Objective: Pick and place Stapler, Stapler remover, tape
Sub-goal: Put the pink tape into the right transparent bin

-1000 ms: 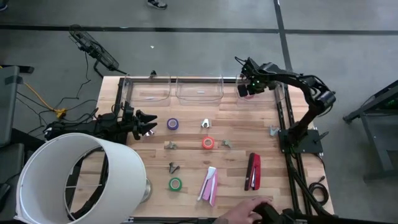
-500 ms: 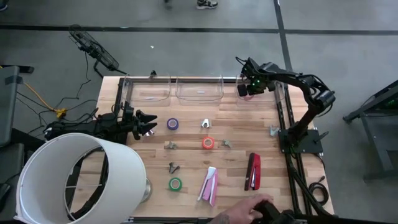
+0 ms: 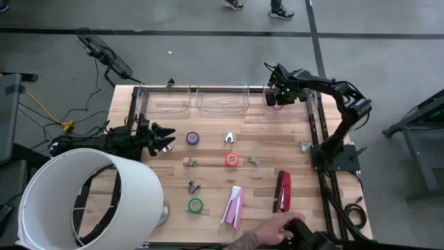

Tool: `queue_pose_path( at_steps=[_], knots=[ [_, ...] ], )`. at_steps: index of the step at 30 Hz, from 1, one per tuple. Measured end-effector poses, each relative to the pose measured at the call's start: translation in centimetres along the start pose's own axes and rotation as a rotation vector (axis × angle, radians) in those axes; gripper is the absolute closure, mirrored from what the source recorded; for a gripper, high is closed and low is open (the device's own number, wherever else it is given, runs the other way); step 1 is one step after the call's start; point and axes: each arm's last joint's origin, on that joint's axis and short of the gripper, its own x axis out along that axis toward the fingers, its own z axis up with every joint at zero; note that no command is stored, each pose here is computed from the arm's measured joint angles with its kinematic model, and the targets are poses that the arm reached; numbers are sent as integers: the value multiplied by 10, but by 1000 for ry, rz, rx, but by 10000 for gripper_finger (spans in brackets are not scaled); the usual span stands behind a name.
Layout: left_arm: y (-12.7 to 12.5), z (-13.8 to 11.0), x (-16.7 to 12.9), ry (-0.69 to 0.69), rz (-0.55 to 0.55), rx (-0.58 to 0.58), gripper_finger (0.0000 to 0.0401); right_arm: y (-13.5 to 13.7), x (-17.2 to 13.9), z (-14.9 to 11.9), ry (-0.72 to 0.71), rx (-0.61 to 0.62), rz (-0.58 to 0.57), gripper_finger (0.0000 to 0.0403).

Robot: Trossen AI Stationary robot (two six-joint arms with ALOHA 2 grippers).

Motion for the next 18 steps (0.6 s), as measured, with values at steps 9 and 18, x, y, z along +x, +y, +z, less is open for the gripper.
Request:
queue_pose_path(
  at_steps=[9, 18],
  knots=[
    [0, 0, 0, 0, 0, 0, 105, -16, 4, 7, 11, 60, -41, 347],
    [0, 0, 0, 0, 0, 0, 105, -19, 16, 9, 62, 72, -36, 347]
  ],
)
